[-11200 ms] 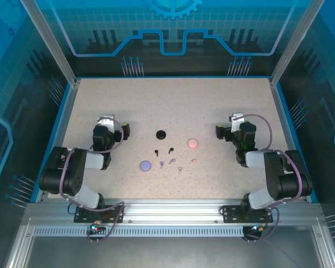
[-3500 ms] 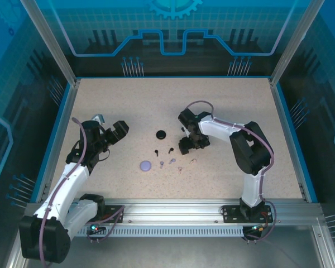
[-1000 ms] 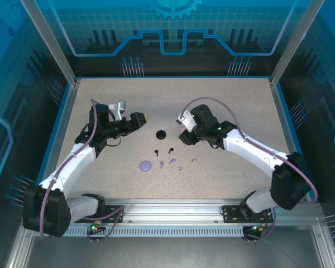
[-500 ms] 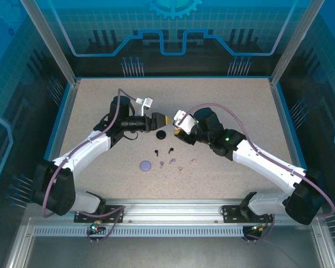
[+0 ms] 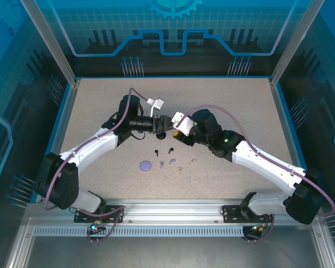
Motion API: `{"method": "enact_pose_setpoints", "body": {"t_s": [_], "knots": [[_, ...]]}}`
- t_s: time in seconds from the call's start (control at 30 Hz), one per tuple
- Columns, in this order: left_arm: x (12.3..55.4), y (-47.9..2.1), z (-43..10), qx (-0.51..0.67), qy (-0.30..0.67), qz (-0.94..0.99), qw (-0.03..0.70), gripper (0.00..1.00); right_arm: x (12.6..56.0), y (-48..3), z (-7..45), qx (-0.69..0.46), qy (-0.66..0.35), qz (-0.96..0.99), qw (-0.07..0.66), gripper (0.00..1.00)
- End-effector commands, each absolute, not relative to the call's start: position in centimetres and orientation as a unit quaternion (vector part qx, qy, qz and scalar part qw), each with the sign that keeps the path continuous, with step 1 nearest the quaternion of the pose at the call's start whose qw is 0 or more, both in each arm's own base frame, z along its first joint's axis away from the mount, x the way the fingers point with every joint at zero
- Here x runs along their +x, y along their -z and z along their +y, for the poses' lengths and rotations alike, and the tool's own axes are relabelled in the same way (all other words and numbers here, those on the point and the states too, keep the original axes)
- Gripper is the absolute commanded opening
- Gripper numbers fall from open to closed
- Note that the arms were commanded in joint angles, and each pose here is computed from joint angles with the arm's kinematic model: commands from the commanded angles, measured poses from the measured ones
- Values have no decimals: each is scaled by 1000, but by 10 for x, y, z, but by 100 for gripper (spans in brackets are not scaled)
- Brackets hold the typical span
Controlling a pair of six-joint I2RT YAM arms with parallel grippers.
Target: Insert the wireless bluetooth earbuds into the charging case
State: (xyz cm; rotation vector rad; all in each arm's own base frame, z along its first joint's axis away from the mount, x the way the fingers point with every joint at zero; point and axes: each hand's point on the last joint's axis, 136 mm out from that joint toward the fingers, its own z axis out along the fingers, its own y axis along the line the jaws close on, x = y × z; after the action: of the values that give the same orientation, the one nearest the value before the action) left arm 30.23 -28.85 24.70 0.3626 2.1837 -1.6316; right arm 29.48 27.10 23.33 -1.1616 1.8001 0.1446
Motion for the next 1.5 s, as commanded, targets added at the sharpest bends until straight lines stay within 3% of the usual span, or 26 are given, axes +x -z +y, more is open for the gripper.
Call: {"method": "enact_pose_setpoints", "body": {"t_s": [0.0, 0.57, 0.9, 1.2, 1.33, 1.47], "knots": [[295, -260, -301, 166, 594, 765, 187, 60, 295, -254, 278, -476, -59, 718, 504, 49], [291, -251, -307, 184, 580, 774, 176, 40, 292, -253, 283, -481, -75, 714, 503, 49], [287, -251, -309, 194, 583, 769, 175, 44, 289, -253, 290, -485, -96, 713, 497, 49], [285, -252, -309, 199, 580, 770, 178, 29, 290, -250, 290, -486, -92, 717, 491, 49], [287, -254, -307, 201, 573, 771, 193, 29, 290, -247, 284, -482, -95, 729, 477, 62], [291, -260, -304, 199, 564, 770, 221, 28, 285, -248, 271, -467, -115, 747, 460, 82]]}}
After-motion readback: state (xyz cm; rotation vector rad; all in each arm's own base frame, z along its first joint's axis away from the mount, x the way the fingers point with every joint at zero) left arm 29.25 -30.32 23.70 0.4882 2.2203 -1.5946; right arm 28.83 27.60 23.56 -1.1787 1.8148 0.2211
